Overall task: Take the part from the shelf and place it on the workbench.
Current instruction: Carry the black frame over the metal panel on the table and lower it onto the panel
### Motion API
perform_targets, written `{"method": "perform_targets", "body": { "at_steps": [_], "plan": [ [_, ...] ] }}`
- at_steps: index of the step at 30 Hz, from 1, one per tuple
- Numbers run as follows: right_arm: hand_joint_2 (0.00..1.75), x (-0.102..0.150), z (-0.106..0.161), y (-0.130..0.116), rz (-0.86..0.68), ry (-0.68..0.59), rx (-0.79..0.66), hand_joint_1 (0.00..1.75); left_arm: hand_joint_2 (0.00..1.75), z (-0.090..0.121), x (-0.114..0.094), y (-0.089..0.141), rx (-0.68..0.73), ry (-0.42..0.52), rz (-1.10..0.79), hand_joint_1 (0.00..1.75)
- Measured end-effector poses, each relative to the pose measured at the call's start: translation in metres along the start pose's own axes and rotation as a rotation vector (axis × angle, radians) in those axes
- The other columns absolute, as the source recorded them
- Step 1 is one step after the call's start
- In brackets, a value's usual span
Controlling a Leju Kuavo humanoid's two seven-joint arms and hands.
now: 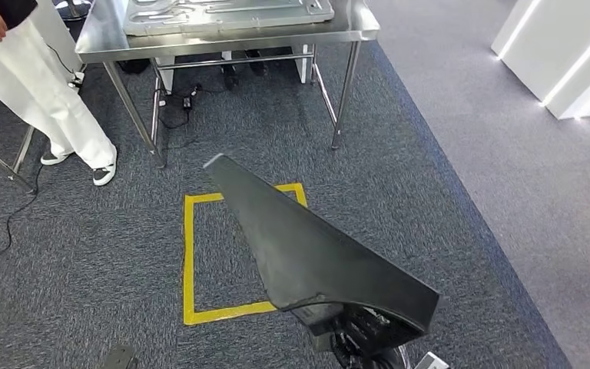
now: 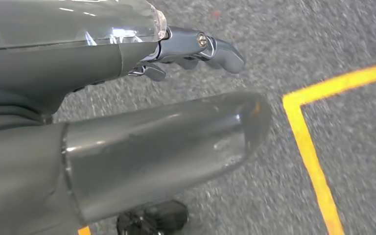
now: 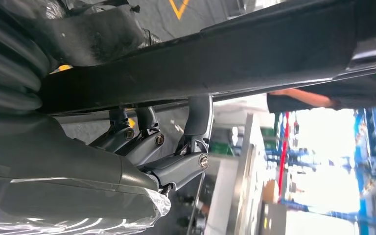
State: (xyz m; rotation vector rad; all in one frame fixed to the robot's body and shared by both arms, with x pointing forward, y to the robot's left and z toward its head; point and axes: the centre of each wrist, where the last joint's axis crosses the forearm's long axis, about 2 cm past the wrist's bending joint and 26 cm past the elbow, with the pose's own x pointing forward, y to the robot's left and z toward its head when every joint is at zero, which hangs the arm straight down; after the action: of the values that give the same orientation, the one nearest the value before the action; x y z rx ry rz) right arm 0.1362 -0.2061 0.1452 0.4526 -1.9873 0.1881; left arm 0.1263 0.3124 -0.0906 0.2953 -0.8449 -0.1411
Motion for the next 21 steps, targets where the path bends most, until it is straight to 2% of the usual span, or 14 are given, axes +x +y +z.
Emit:
{"method": "perform_targets", "body": {
  "at_steps": [8, 21],
  "plan": [
    [1.75, 0.002, 0.003, 0.001, 0.013, -0.008, -0.036, 1.75, 0.00, 0.004, -0.004, -0.007, -0.071, -0.054, 0.088, 0.00],
    [1.75, 0.006, 0.005, 0.001, 0.150, 0.008, -0.145, 1.75, 0.00, 0.013, -0.017, -0.010, -0.009, -0.001, 0.179, 0.00]
  ]
}}
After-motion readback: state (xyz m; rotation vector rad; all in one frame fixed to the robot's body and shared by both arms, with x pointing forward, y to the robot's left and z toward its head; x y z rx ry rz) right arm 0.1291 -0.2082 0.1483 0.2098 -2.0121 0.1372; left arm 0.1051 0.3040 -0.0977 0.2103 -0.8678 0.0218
